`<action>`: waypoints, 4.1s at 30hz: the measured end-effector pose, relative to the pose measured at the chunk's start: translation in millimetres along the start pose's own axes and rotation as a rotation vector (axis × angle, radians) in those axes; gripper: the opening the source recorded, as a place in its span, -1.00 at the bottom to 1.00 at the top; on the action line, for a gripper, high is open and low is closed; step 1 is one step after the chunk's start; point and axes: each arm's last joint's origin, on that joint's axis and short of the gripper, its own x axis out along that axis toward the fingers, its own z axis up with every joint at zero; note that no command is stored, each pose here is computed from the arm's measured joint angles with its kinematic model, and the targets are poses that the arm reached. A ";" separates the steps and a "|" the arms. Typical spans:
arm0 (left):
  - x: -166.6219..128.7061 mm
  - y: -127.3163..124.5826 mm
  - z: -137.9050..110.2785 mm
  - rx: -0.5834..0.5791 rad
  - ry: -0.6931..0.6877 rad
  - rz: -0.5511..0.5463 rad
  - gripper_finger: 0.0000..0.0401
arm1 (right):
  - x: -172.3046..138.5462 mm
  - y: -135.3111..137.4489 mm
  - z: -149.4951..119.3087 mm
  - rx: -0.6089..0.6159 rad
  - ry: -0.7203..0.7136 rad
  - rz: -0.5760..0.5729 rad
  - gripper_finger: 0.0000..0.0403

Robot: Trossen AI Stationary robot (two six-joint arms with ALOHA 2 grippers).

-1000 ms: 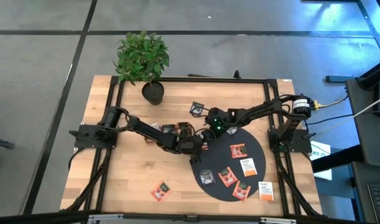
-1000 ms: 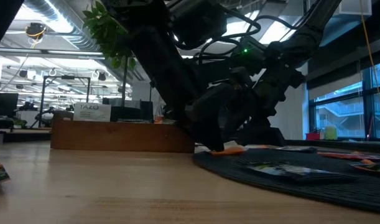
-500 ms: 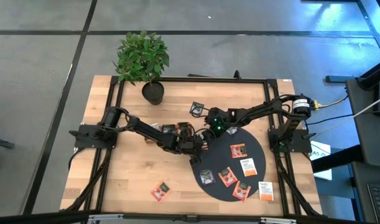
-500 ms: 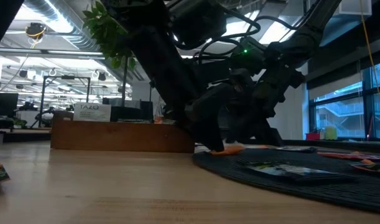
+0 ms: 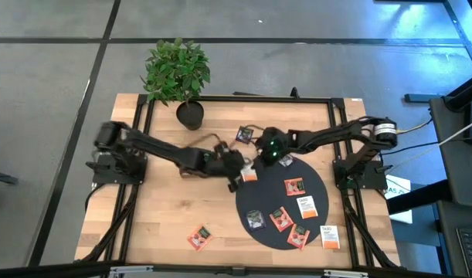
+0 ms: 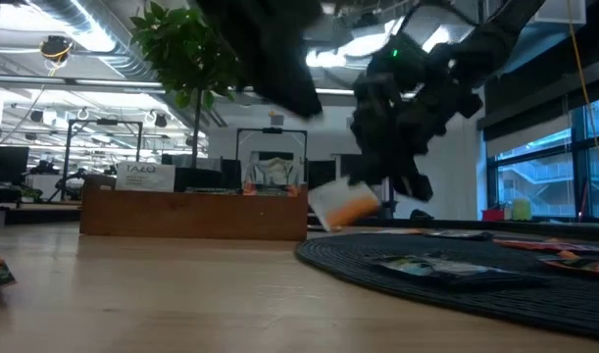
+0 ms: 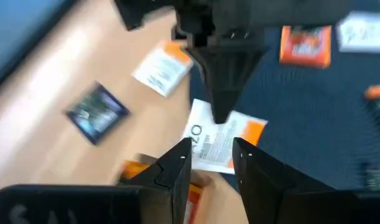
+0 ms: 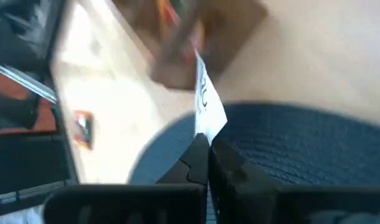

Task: Pick & Place Tea
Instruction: Put the white tea bag into the left section of the wooden organizer

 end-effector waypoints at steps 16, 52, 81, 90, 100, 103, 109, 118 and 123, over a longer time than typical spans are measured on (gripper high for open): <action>-107.1 64.6 -47.7 -0.286 -0.224 -0.187 -0.43 | -57.7 83.3 14.2 -0.396 -0.438 0.163 -0.99; -118.4 60.1 -48.8 -0.217 -0.129 -0.507 -0.44 | 5.3 179.7 60.7 -0.796 0.043 0.136 -0.98; -111.1 72.1 -68.7 -0.030 0.078 -0.436 -0.99 | 0.2 162.2 66.5 -0.763 0.138 0.105 -0.39; -101.7 107.3 -79.6 -0.100 0.262 -0.259 -0.99 | -5.6 147.0 76.7 -0.703 0.161 0.050 -0.18; -102.6 133.7 -84.6 -0.129 0.313 -0.083 -0.99 | -5.7 145.7 78.1 -0.711 0.141 0.013 -0.18; -100.9 134.7 -85.0 -0.130 0.321 -0.065 -0.99 | -5.8 145.2 78.6 -0.733 0.133 -0.002 -0.18; -100.3 133.6 -84.8 -0.166 0.319 -0.060 -0.99 | -5.8 145.0 78.7 -0.735 0.130 -0.010 -0.18; -99.1 125.9 -90.4 -0.190 0.297 -0.013 -0.99 | -5.7 144.9 78.6 -0.733 0.130 -0.010 -0.18; -86.5 117.6 -111.8 -0.205 0.298 -0.014 -0.99 | -5.8 144.3 78.1 -0.729 0.137 -0.014 -0.18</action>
